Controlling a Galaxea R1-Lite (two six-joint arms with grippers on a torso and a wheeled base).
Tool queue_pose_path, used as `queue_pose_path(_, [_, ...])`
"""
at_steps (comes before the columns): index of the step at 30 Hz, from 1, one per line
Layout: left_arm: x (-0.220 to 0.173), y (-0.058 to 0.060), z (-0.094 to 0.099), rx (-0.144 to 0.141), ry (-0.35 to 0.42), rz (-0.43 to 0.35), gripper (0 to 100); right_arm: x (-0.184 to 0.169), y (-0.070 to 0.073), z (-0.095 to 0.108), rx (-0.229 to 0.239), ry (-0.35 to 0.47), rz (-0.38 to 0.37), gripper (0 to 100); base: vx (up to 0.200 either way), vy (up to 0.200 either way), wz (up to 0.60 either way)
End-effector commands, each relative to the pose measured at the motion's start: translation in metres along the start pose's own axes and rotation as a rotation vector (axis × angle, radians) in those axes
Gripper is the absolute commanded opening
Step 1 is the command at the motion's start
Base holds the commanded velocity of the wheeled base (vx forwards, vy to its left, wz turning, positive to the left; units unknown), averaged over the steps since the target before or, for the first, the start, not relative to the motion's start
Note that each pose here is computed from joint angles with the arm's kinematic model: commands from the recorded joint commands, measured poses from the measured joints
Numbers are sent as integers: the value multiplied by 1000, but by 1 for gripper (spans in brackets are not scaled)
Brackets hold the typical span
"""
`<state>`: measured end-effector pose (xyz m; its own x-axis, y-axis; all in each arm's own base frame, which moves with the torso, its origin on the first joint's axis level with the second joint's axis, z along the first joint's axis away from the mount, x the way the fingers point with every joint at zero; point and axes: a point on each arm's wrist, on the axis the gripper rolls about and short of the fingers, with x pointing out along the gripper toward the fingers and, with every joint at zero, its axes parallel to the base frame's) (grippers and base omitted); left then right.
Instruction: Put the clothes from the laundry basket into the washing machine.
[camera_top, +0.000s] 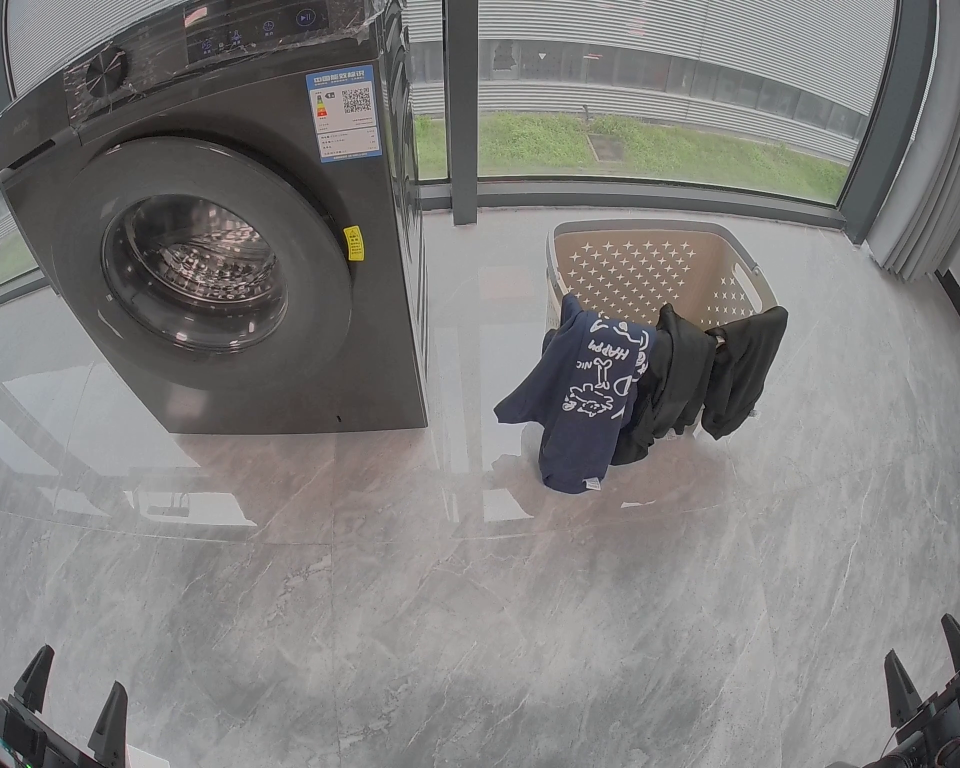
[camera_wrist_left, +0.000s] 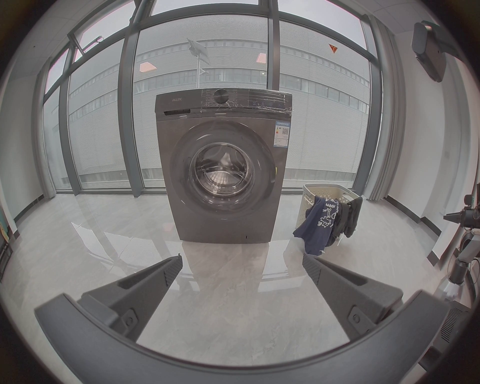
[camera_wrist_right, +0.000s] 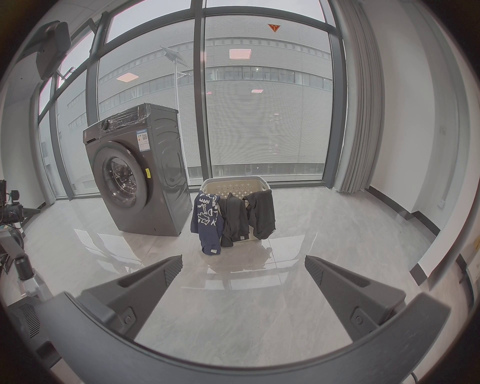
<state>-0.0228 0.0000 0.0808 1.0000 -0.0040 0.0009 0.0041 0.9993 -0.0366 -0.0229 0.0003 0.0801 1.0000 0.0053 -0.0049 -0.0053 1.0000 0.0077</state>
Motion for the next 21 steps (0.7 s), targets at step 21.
queue_pose_path(21, [0,0,-5,-2,7,0,100,0,0,-5,0,0,2,100,0,-133,0])
